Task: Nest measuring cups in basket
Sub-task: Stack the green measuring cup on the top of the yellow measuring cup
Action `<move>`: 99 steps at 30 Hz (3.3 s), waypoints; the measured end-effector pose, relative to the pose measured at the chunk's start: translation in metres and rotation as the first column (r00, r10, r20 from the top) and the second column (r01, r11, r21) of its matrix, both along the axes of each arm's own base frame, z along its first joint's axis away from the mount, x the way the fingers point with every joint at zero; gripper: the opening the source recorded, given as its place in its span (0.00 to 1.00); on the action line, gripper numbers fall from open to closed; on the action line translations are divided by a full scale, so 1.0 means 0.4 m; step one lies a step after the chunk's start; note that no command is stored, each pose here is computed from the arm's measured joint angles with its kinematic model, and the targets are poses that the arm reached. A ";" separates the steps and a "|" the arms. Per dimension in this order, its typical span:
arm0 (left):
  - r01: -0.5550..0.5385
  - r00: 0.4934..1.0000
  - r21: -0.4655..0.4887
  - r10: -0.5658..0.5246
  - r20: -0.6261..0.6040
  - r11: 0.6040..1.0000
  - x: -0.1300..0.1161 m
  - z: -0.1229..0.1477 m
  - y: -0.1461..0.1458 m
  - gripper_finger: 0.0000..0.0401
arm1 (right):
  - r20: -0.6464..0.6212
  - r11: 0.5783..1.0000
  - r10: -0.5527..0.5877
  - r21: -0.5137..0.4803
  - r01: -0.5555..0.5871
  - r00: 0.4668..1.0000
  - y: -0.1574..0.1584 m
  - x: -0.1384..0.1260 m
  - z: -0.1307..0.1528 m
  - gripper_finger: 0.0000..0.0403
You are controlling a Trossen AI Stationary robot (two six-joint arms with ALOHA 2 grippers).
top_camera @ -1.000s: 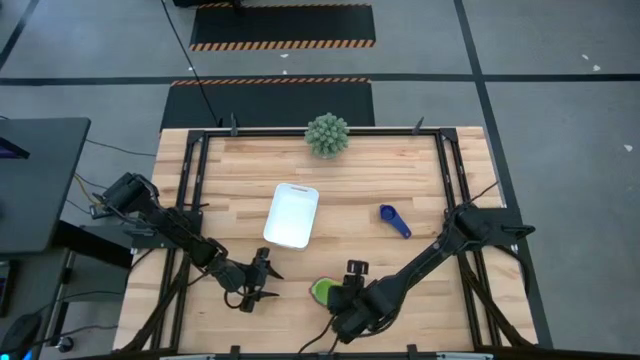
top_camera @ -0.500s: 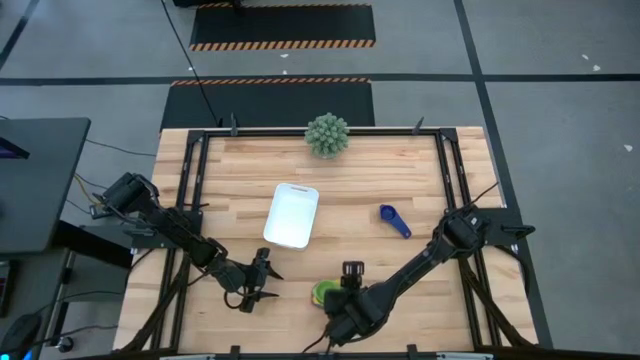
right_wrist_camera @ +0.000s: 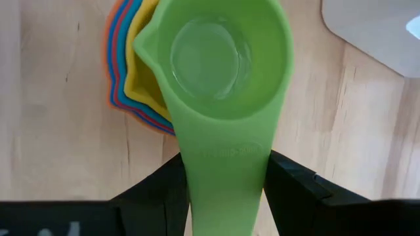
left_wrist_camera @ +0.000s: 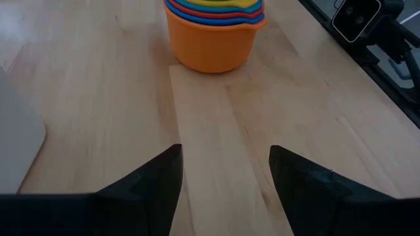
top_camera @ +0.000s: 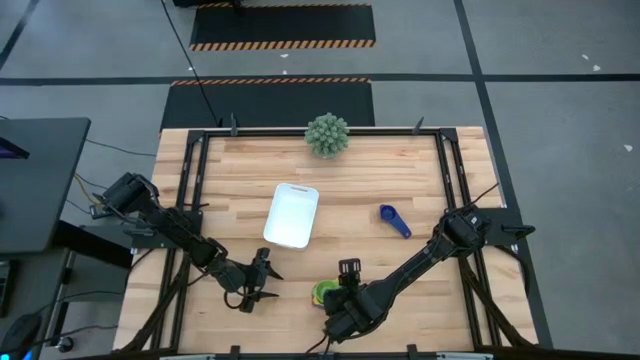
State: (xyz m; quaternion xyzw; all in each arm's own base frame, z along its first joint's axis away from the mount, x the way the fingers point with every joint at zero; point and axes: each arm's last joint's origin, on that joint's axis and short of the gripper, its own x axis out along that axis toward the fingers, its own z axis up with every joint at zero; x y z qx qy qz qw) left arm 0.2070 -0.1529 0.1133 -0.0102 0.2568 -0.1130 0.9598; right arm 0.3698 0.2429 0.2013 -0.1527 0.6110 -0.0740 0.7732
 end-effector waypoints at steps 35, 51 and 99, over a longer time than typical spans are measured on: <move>0.016 1.000 -0.008 -0.016 -0.006 1.000 -0.001 0.000 -0.001 0.58 | -0.052 0.995 0.088 -0.033 -0.090 0.995 -0.031 0.016 0.000 0.52; 0.015 1.000 -0.007 -0.015 -0.006 1.000 0.000 0.000 -0.001 0.58 | -0.091 1.000 -0.025 0.010 0.026 0.996 -0.034 0.002 0.022 0.52; 0.003 1.000 -0.041 -0.003 0.002 0.999 0.002 0.004 -0.003 0.58 | -0.076 0.966 -0.041 0.253 0.059 0.996 -0.118 0.031 0.071 0.73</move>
